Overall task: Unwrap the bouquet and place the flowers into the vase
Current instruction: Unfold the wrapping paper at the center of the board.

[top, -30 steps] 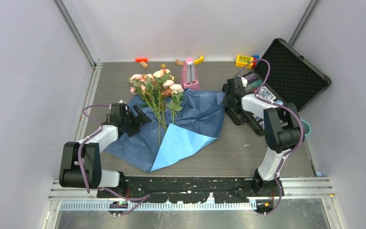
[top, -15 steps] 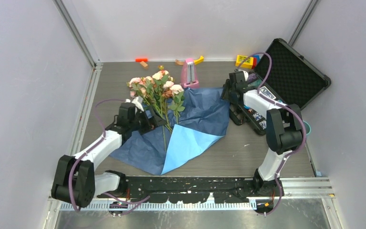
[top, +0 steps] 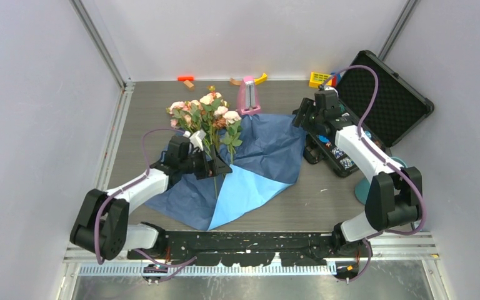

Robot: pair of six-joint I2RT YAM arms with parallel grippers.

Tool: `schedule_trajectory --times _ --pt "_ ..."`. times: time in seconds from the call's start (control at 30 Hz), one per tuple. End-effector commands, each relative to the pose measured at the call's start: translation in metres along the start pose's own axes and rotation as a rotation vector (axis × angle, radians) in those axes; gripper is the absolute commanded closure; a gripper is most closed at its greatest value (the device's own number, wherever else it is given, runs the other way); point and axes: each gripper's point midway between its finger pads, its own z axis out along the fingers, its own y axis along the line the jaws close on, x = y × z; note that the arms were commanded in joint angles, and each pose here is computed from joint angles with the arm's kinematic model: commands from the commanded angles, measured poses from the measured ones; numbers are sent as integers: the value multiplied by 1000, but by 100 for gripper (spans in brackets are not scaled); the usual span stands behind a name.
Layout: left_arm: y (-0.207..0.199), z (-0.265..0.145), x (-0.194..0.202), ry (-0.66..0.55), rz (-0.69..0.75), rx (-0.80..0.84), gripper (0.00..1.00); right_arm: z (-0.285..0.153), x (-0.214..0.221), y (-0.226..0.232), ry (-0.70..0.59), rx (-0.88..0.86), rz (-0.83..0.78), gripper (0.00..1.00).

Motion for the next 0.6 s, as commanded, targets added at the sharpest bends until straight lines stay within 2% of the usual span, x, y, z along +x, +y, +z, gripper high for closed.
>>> schedule_trajectory --times 0.0,0.13,0.33,0.43,0.57 --pt "-6 11 9 48 52 63 14 -26 0 23 17 -131 8 35" --pt "-20 20 22 107 78 124 22 -35 -2 25 7 -142 4 33" --pt "-49 23 47 202 144 228 50 -46 -4 12 -13 -82 -6 31" --pt "-65 18 62 246 170 293 54 -50 -4 9 -27 -58 -1 31" --pt "-86 7 81 282 206 352 52 -60 -5 -1 -81 18 -3 31"
